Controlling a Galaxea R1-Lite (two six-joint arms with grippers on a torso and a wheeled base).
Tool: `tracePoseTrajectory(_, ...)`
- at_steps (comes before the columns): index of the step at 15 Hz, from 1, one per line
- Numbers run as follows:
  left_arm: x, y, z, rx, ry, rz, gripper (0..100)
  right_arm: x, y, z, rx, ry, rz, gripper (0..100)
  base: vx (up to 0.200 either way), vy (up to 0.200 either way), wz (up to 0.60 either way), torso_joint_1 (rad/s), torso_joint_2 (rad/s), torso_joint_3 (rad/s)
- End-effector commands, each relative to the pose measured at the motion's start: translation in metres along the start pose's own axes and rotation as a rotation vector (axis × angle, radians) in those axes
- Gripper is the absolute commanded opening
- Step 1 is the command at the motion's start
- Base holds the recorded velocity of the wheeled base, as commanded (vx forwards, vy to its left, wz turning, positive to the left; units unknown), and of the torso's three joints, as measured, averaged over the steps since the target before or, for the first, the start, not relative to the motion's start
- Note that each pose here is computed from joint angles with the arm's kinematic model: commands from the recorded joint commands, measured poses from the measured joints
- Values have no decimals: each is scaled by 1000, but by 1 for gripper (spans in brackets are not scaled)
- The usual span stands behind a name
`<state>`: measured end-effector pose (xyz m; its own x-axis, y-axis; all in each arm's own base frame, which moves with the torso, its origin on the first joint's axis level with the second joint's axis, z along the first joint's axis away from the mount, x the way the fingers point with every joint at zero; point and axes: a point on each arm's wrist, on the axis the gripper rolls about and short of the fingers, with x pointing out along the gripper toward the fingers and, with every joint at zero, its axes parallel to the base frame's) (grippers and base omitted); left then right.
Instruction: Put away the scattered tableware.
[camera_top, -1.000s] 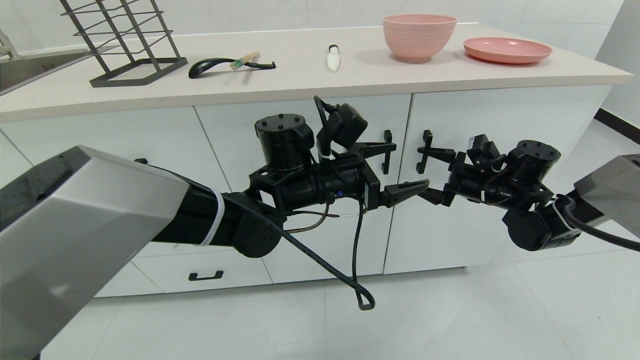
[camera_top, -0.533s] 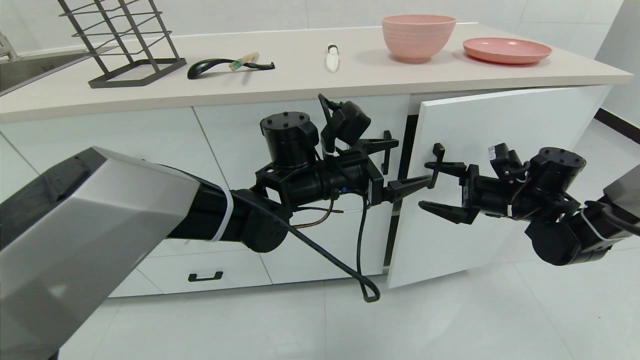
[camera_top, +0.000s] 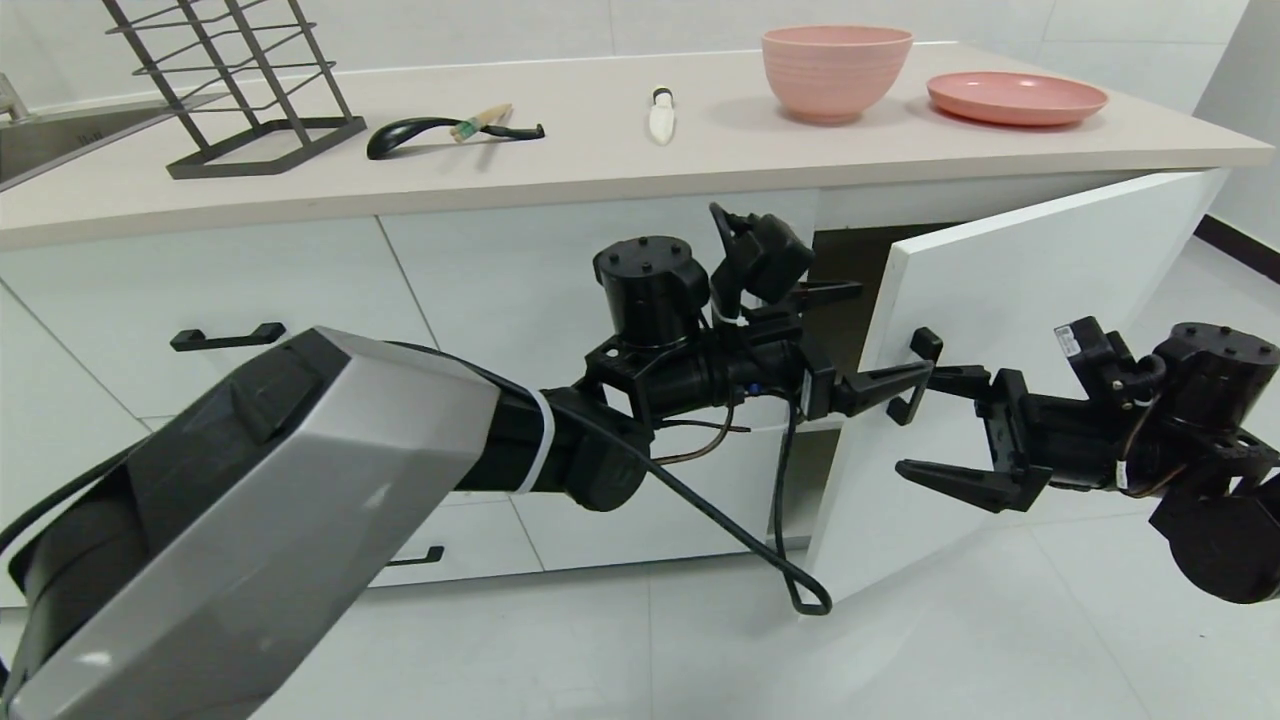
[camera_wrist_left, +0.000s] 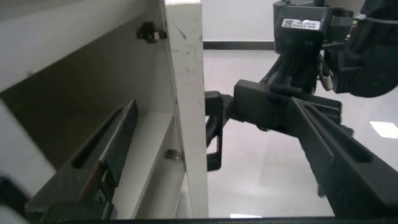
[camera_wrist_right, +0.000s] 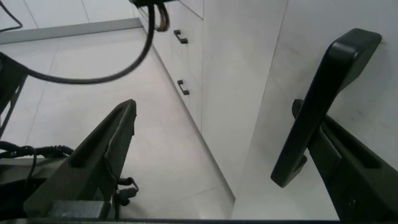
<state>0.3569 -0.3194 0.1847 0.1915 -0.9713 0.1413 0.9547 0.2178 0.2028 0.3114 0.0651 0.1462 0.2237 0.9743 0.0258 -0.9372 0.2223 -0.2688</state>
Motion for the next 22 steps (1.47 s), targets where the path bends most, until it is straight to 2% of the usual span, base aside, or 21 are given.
tracePoseTrajectory(1,7,-3,-11,-8,6,-13,100,-2,4,11,-35,-14,14,100,0,0,0,0,0,0)
tracePoseTrajectory(2,32,-12,-11,19,-48,-52,100,-3,8,9,-23,-8,12,100,0,0,0,0,0,0)
tracePoseTrajectory(5,49,-34,-18,0,-53,-109,100,-4,10,5,-10,-1,7,100,0,0,0,0,0,0)
tracePoseTrajectory(7,56,-46,-19,1,-66,-135,100,-4,10,4,-6,4,-8,100,0,0,0,0,0,0)
tracePoseTrajectory(11,56,-48,-11,18,-94,-135,100,-23,-1,-1,-18,56,-203,100,0,0,0,0,0,0)
tracePoseTrajectory(16,58,-52,-14,13,-92,-144,100,-37,7,-11,17,94,-243,100,0,0,0,0,0,0)
tracePoseTrajectory(21,60,-55,-11,16,-100,-151,100,-53,5,-12,20,114,-306,100,0,0,0,0,0,0)
tracePoseTrajectory(22,62,-60,-11,13,-100,-161,100,-55,8,-13,29,118,-310,100,0,0,0,0,0,0)
